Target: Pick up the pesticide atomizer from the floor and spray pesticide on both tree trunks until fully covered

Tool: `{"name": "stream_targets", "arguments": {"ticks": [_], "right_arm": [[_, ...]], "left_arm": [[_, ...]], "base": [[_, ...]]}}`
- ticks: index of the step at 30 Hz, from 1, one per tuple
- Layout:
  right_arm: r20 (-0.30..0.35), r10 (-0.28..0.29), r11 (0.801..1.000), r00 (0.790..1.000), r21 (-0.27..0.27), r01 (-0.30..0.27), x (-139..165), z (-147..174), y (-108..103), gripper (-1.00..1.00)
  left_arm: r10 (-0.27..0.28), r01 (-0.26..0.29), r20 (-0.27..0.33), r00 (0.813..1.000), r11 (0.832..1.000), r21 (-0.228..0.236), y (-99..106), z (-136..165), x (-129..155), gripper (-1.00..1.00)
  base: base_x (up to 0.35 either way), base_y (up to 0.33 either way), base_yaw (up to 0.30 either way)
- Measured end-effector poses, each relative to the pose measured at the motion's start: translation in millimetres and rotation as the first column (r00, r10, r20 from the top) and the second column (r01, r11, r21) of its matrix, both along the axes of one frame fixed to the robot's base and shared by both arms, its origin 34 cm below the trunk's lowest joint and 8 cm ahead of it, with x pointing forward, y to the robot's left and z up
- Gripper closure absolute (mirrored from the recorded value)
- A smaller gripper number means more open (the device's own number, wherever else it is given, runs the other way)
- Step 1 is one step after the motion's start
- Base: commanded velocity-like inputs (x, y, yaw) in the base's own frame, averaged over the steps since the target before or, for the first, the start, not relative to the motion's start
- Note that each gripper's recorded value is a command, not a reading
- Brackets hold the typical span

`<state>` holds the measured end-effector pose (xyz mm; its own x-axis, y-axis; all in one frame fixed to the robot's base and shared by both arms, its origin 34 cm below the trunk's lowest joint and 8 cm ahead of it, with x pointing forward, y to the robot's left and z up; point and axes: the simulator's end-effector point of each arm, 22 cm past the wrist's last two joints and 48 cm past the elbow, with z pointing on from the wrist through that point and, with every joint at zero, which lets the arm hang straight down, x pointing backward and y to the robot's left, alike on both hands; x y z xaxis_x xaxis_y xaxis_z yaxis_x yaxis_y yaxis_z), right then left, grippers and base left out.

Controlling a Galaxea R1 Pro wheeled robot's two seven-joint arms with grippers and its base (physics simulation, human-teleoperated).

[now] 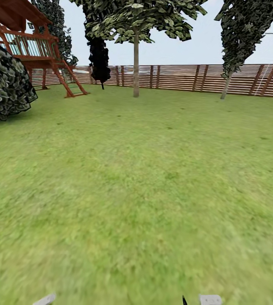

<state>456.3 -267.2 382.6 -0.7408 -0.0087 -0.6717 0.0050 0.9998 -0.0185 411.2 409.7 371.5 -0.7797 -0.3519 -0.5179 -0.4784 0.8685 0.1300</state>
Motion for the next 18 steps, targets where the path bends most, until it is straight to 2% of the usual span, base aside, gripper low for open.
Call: {"name": "stream_targets", "arguments": {"ticks": [18], "right_arm": [[0.0,0.0,1.0,1.0,0.0,0.0,0.0,0.0,0.0,-1.0]], "left_arm": [[0.001,-0.001,0.0,1.0,1.0,0.0,0.0,0.0,0.0,1.0]], "base": [[0.341,0.0,0.0]]}}
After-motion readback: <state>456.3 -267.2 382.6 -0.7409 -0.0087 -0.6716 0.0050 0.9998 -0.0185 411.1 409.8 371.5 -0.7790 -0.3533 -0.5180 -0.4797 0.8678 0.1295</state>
